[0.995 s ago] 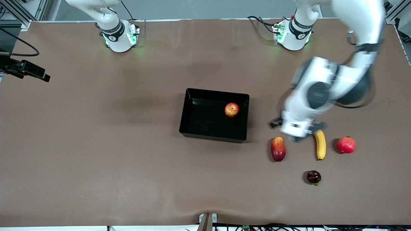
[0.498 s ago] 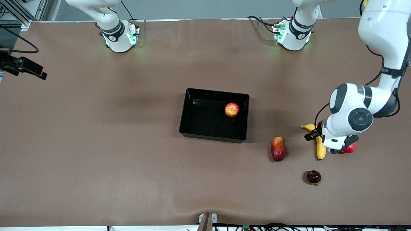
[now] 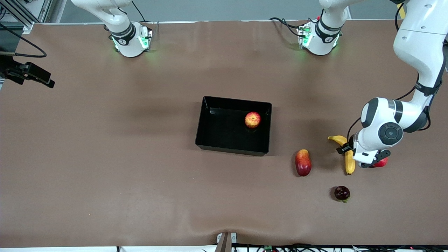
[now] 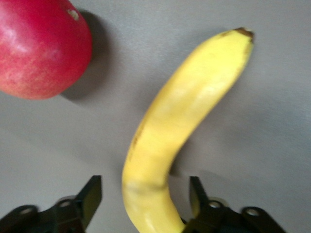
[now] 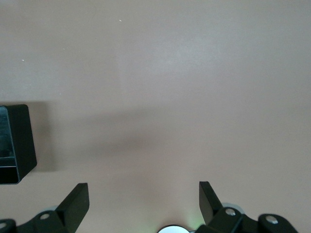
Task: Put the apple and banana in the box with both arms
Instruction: 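Move the left gripper to the yellow banana and grasp it, then lift the banana with the left gripper and carry it over the tray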
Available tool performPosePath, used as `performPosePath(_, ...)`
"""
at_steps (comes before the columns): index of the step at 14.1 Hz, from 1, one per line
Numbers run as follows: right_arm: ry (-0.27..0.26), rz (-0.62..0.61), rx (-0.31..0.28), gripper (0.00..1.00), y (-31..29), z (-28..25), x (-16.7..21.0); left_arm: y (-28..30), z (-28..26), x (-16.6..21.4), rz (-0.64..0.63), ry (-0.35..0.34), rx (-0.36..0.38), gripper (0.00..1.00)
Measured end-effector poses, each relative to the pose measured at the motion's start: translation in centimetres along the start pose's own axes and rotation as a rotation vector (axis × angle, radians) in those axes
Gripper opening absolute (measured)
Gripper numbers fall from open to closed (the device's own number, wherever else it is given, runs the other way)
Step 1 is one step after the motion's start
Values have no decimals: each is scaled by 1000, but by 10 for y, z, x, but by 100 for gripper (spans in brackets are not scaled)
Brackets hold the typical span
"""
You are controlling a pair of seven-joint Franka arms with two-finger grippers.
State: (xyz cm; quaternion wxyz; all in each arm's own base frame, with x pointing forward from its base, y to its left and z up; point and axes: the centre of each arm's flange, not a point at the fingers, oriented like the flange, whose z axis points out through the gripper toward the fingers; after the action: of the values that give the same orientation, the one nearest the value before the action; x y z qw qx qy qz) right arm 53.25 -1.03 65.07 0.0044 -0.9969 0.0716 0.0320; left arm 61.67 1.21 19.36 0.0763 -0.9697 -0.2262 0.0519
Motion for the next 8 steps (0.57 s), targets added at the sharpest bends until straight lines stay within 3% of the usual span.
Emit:
performPosePath(3, 1, -5, 0, 100, -3, 0, 0, 1, 3, -1, 9, 0, -6, 42)
performPosePath(8, 4, -17, -1, 100, -10, 2, 2, 39, -55, -32, 44, -3, 23, 42)
